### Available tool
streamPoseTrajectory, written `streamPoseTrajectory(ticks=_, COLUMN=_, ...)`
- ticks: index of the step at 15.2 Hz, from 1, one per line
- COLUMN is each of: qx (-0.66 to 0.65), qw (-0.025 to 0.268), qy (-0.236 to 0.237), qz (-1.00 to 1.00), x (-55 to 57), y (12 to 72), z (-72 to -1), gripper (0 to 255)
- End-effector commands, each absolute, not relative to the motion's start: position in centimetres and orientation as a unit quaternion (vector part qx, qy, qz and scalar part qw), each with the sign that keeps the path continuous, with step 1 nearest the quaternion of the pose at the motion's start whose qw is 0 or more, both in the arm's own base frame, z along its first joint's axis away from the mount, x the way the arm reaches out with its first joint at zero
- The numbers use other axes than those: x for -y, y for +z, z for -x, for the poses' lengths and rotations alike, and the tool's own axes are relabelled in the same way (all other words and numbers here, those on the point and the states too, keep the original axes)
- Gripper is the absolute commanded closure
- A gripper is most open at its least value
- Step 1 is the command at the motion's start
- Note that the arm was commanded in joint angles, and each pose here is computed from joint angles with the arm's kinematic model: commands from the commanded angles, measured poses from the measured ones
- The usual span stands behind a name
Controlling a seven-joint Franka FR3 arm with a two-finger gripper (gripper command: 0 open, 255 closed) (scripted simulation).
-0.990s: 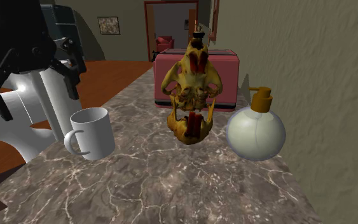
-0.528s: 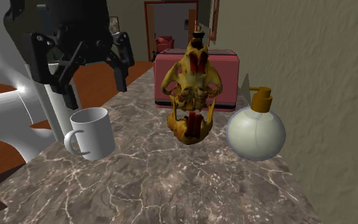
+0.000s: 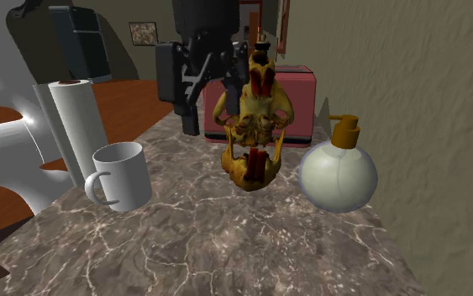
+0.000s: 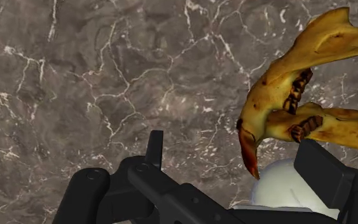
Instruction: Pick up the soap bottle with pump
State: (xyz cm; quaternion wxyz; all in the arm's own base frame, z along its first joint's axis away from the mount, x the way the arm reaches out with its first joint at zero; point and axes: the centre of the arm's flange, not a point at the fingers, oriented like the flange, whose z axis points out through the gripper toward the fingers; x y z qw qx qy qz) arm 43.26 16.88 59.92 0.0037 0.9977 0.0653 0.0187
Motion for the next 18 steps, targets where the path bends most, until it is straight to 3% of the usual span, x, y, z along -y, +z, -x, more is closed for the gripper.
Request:
streamPoseTrajectory(ticks=1, qx=-0.065, qw=0.003, qy=0.02, qz=-0.998, x=-18.9, y=59.8, z=-44.9, gripper=0)
streamPoseTrajectory(ticks=18, qx=-0.062, qw=0.004, qy=0.031, qz=-0.998, x=-33.5, y=58.8, z=-55.5, gripper=0)
